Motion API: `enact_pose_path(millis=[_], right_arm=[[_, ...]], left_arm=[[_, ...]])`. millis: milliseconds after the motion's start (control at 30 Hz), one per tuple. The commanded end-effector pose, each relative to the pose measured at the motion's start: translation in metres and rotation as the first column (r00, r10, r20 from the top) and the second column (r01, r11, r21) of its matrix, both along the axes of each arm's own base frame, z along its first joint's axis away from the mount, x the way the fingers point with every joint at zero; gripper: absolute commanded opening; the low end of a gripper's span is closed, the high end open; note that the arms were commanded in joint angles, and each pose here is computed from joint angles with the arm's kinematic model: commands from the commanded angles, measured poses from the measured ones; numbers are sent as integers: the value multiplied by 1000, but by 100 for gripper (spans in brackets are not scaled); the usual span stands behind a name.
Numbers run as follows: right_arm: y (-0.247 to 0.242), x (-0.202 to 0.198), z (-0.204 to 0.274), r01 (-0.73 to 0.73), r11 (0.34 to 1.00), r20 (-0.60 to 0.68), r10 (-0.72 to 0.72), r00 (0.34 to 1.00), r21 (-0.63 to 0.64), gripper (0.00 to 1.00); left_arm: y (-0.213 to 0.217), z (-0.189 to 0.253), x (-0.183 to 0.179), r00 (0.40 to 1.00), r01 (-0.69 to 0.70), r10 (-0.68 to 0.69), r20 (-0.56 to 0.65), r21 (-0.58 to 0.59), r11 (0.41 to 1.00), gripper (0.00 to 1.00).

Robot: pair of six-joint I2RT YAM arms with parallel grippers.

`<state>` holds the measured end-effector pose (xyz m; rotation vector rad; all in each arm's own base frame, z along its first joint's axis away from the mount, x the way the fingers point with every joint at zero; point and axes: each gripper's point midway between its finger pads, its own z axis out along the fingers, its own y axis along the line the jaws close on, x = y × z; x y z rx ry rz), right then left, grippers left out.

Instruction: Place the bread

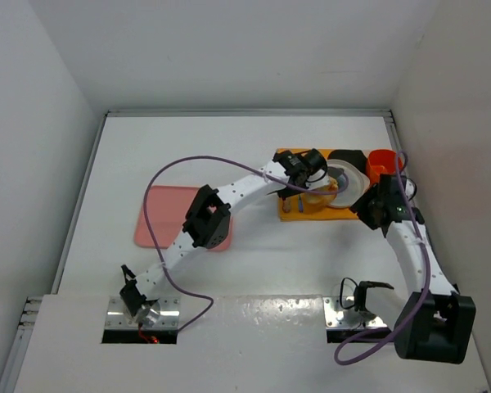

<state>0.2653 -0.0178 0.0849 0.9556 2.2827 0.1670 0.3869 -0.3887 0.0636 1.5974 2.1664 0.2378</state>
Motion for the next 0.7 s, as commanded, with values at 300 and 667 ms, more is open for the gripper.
enact_pose_path(millis=[300, 667], right_arm=[[44, 38, -5, -190, 976, 169, 170, 971, 110, 44], [74, 59, -8, -255, 958, 176, 231, 957, 129, 45]], left_arm=[[5, -17, 53, 982, -117, 122, 144, -39, 992, 0], [4, -7, 58, 975, -118, 126, 182, -57, 991, 0]])
